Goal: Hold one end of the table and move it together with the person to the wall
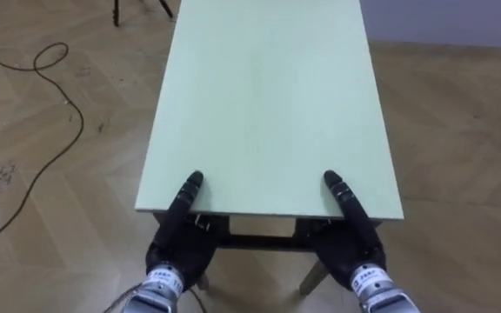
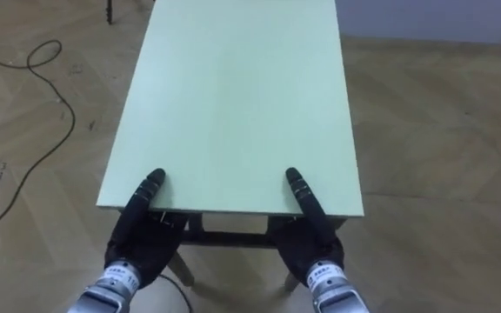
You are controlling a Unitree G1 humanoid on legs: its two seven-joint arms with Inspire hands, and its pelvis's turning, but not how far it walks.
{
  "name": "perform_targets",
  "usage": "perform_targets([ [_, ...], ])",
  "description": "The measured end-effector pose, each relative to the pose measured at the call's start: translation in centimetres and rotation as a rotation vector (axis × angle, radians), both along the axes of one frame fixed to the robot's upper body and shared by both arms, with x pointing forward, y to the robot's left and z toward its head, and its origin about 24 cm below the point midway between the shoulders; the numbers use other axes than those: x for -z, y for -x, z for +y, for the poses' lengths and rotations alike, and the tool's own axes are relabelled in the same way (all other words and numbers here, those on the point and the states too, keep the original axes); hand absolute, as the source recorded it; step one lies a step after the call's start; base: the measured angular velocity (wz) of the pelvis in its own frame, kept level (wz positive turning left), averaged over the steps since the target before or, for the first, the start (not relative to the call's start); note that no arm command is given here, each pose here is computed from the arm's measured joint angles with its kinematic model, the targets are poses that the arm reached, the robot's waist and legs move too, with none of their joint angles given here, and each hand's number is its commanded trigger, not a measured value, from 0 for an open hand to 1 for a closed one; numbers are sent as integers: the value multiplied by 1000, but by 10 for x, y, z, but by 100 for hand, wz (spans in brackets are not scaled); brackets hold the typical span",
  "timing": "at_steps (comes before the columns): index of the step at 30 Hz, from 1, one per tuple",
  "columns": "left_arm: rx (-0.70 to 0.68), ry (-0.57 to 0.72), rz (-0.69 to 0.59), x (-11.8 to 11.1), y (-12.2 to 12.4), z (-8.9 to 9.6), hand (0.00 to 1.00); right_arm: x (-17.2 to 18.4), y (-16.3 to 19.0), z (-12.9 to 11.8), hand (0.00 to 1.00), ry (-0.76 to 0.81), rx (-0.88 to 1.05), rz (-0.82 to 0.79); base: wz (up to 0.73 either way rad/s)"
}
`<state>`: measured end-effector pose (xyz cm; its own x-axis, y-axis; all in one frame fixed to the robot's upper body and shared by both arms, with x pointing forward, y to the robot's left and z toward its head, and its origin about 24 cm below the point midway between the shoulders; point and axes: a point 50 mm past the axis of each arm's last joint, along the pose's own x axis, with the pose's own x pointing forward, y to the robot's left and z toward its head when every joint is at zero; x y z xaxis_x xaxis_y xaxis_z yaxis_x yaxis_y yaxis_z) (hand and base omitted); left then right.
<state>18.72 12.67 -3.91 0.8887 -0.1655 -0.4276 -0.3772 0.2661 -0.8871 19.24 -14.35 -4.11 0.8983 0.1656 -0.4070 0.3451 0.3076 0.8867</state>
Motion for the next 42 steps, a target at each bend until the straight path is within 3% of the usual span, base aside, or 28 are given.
perform_targets([
  [11,-21,10,5,-1,0,2,100,-4,-2,3,100,24,-13,-34,19],
  [21,3,1,-72,-15,-19,-5,100,-14,-8,-1,100,-20,33,-67,24],
  [35,-3,3,6,-5,-15,-8,100,-8,-6,-6,100,6,19,-13,-7],
  [42,34,3,0,-8,-19,-13,100,-9,-3,-11,100,13,44,3,39],
])
